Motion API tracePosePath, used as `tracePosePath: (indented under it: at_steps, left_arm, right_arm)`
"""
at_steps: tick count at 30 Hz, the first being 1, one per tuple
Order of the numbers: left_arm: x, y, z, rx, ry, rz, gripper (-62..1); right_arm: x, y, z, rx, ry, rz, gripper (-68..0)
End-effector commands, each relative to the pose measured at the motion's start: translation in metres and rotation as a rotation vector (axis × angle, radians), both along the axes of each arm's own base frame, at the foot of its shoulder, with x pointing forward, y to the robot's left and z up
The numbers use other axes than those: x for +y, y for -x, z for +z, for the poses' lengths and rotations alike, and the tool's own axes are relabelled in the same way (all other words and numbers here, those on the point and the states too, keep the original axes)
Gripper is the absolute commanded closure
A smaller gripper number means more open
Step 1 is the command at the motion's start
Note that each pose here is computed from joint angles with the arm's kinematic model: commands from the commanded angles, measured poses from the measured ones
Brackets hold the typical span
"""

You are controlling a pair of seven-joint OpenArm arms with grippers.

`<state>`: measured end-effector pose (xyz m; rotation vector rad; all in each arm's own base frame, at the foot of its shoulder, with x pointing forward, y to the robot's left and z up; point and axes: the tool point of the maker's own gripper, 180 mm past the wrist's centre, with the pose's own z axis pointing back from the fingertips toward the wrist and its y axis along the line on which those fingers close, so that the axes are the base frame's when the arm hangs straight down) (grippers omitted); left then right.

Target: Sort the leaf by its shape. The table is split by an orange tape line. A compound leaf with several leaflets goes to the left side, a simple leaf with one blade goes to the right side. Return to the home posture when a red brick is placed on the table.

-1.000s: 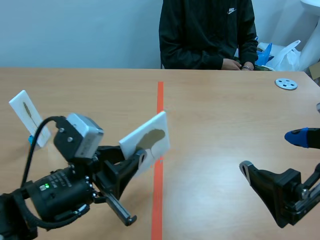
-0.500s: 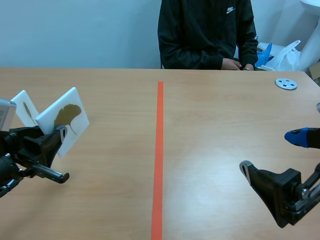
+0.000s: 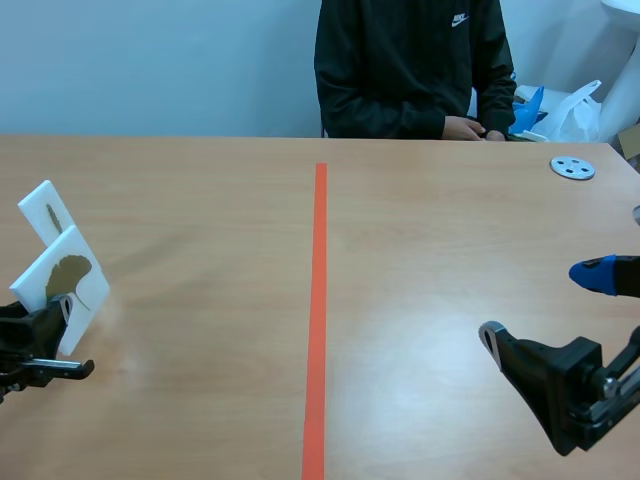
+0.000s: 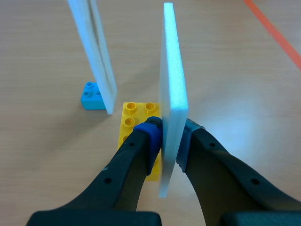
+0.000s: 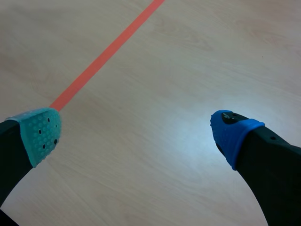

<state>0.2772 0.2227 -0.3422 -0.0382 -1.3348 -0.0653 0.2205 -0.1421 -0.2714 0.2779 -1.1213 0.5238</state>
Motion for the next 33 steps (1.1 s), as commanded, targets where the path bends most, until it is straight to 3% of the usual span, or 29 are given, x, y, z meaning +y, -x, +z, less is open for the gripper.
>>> tracePosePath:
  at_steps: [1, 9, 13, 28, 33]
  left_arm:
    - [0.005, -0.012, 0.014, -0.057, 0.000, 0.018, -3.6]
    - [0.027, -0.019, -0.007, -0.048, 0.006, 0.084, -3.6]
    - [0.038, -0.019, -0.015, -0.052, 0.043, 0.134, -3.6]
    - [0.050, -0.008, -0.033, -0.022, 0.073, 0.188, -4.7]
    - [0.050, -0.008, -0.032, -0.028, 0.075, 0.190, -12.2]
  right_arm:
    - [-0.003, -0.005, 0.008, -0.033, -0.007, -0.007, -67.9]
    - [-0.003, -0.005, 0.008, -0.032, -0.007, -0.007, -67.9]
    - [-0.003, -0.005, 0.008, -0.032, -0.006, -0.007, -67.9]
    - [-0.003, -0.005, 0.008, -0.032, -0.007, -0.007, -67.9]
    - [-0.003, -0.005, 0.008, -0.032, -0.007, -0.007, -67.9]
